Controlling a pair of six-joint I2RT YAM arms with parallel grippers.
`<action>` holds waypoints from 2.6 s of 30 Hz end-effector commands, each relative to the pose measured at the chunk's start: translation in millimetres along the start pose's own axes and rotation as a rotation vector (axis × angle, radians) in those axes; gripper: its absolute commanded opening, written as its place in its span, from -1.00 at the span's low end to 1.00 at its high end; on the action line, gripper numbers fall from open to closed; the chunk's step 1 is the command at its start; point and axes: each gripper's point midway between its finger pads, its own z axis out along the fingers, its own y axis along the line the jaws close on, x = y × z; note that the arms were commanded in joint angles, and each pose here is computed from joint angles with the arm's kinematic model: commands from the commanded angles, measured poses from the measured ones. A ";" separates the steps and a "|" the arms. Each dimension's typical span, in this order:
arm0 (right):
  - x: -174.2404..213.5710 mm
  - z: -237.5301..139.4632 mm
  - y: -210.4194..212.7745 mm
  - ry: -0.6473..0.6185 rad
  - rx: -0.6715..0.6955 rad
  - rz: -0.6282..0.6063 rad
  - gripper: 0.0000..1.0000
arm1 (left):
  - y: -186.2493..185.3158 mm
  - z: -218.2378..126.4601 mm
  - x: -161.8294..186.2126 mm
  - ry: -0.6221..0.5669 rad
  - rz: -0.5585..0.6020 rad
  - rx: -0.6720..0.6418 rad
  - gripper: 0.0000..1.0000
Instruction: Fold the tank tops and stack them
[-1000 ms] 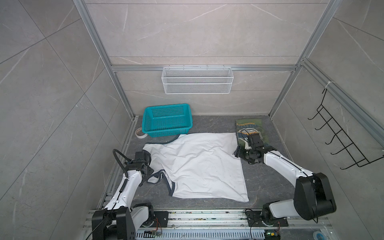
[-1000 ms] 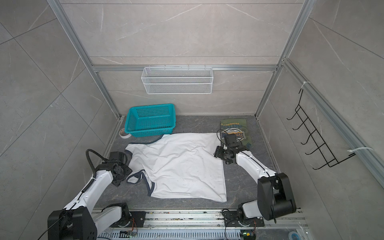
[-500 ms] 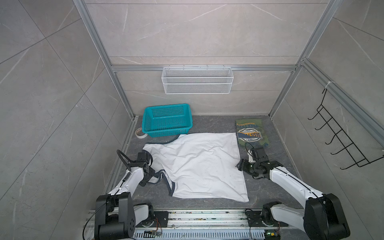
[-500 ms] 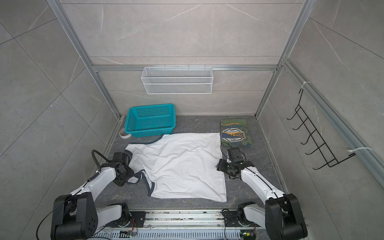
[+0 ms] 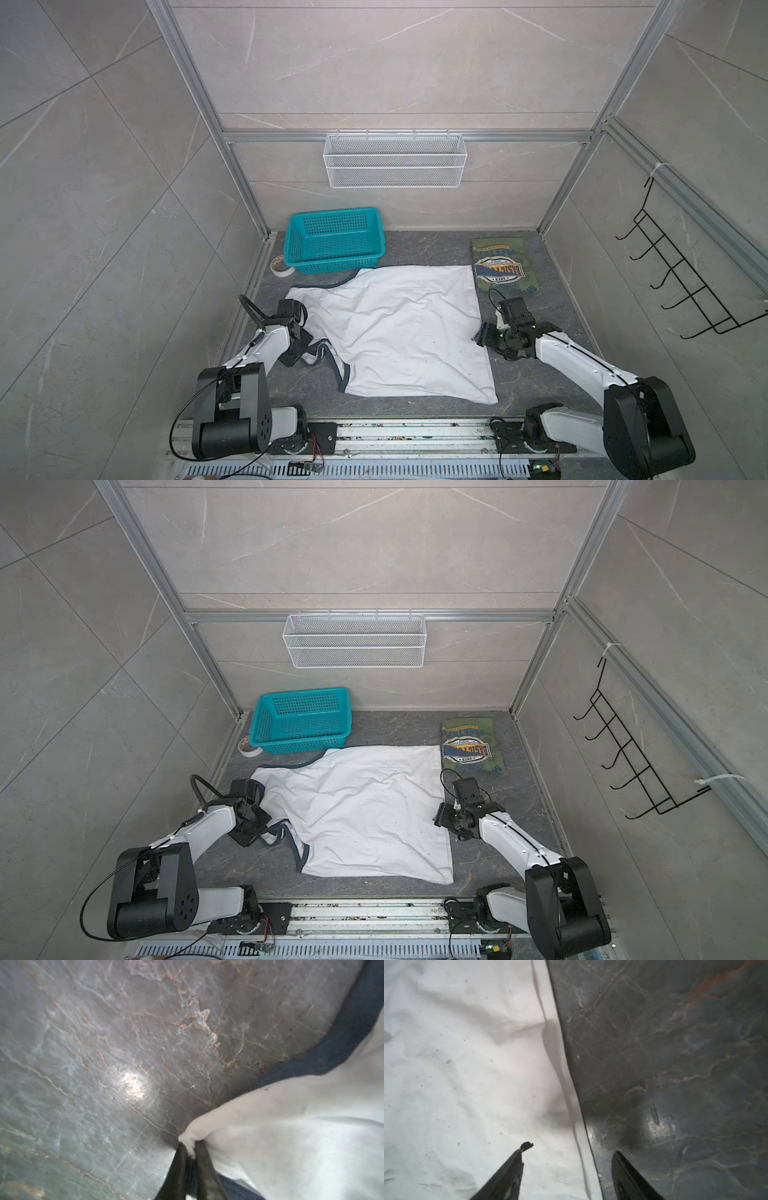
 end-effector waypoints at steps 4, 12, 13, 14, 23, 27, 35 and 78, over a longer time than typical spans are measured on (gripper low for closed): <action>27.7 8.9 -8.0 0.096 0.019 0.019 0.26 | 14.8 -37.9 -31.8 -0.173 0.018 -0.051 -1.00; 38.8 25.1 -4.6 0.170 0.034 -0.004 -0.24 | 52.1 -83.6 -56.9 -0.421 -0.047 -0.123 -1.00; 37.8 25.4 -5.1 0.168 0.039 -0.002 -0.34 | 54.1 -83.7 -57.0 -0.428 -0.058 -0.125 -1.00; 38.1 25.6 -6.2 0.170 0.047 -0.001 -0.48 | 55.5 -83.0 -56.4 -0.429 -0.061 -0.129 -1.00; 27.7 18.1 -14.9 0.112 0.108 0.008 -0.88 | 53.8 -61.7 -48.4 -0.324 -0.076 -0.132 -0.10; 14.4 2.8 -15.5 0.053 0.134 -0.013 -0.76 | 52.4 -63.6 -47.9 -0.303 -0.071 -0.137 0.20; 32.9 -25.2 7.3 0.029 0.131 -0.117 -0.23 | 18.0 -80.2 -23.4 -0.229 0.001 0.117 0.30; 74.6 15.3 -1.1 0.149 0.123 0.010 -0.24 | 14.7 -55.6 -27.1 -0.133 -0.212 0.322 0.11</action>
